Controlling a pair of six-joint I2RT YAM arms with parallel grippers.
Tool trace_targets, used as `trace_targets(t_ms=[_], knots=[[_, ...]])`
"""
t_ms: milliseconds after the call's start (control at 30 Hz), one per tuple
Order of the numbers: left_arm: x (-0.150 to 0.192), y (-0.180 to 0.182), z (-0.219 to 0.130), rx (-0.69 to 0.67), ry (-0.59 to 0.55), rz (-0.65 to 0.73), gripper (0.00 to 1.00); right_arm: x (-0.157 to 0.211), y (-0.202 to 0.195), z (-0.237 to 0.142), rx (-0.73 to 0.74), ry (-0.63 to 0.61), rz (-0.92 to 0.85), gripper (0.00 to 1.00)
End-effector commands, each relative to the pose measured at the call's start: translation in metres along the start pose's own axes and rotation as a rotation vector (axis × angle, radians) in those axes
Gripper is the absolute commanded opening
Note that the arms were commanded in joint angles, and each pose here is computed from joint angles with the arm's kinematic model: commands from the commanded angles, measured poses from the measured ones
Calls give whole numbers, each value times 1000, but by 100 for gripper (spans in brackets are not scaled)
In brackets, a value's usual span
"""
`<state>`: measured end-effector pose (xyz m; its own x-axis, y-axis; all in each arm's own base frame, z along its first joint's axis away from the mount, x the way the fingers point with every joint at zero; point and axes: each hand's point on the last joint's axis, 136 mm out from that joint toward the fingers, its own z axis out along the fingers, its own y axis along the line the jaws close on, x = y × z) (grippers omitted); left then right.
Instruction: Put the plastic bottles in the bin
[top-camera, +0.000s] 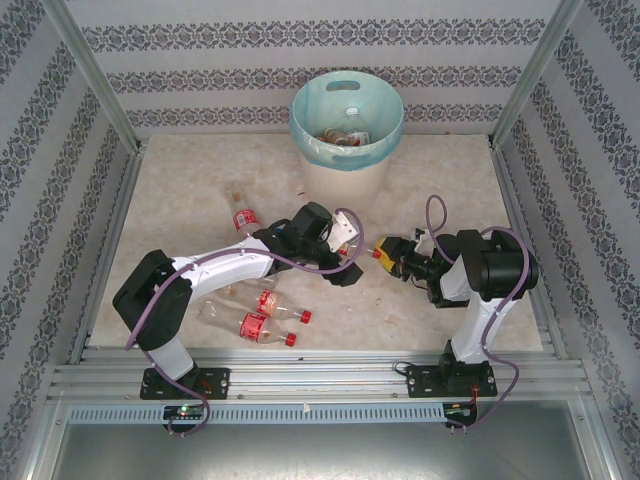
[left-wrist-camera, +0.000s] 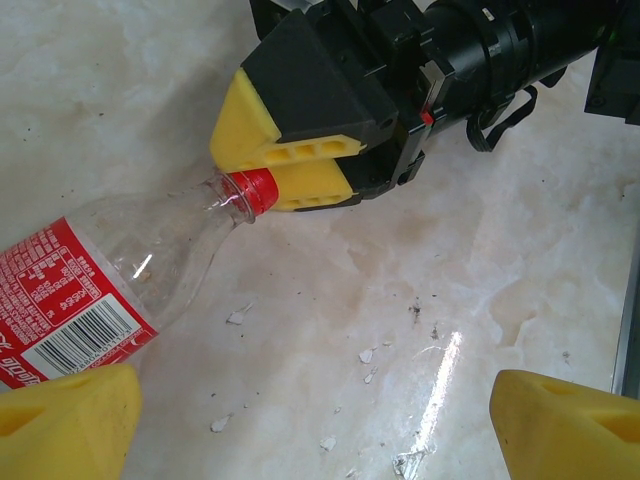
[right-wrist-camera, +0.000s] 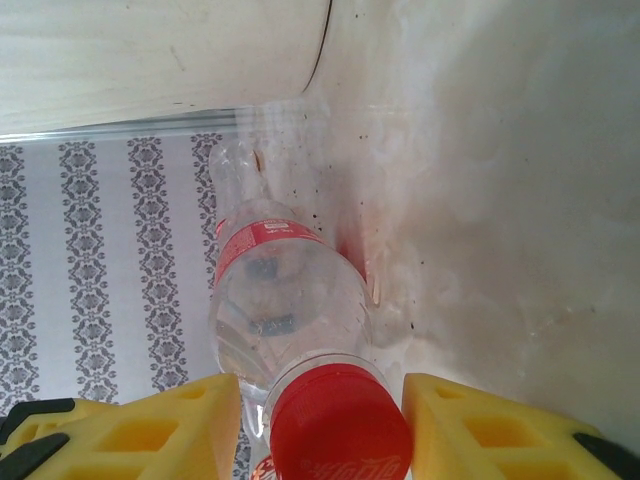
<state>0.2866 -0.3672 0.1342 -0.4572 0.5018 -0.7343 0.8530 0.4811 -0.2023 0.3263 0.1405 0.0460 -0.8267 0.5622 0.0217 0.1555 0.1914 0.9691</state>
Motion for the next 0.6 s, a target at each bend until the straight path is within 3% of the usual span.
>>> trace_targets(t_ms=[0, 567], knots=[[-4, -4, -2, -1, -11, 16, 91, 22, -15, 0, 41, 77, 56, 48], [-8, -4, -4, -3, -18, 25, 91, 27, -14, -1, 40, 96, 60, 34]])
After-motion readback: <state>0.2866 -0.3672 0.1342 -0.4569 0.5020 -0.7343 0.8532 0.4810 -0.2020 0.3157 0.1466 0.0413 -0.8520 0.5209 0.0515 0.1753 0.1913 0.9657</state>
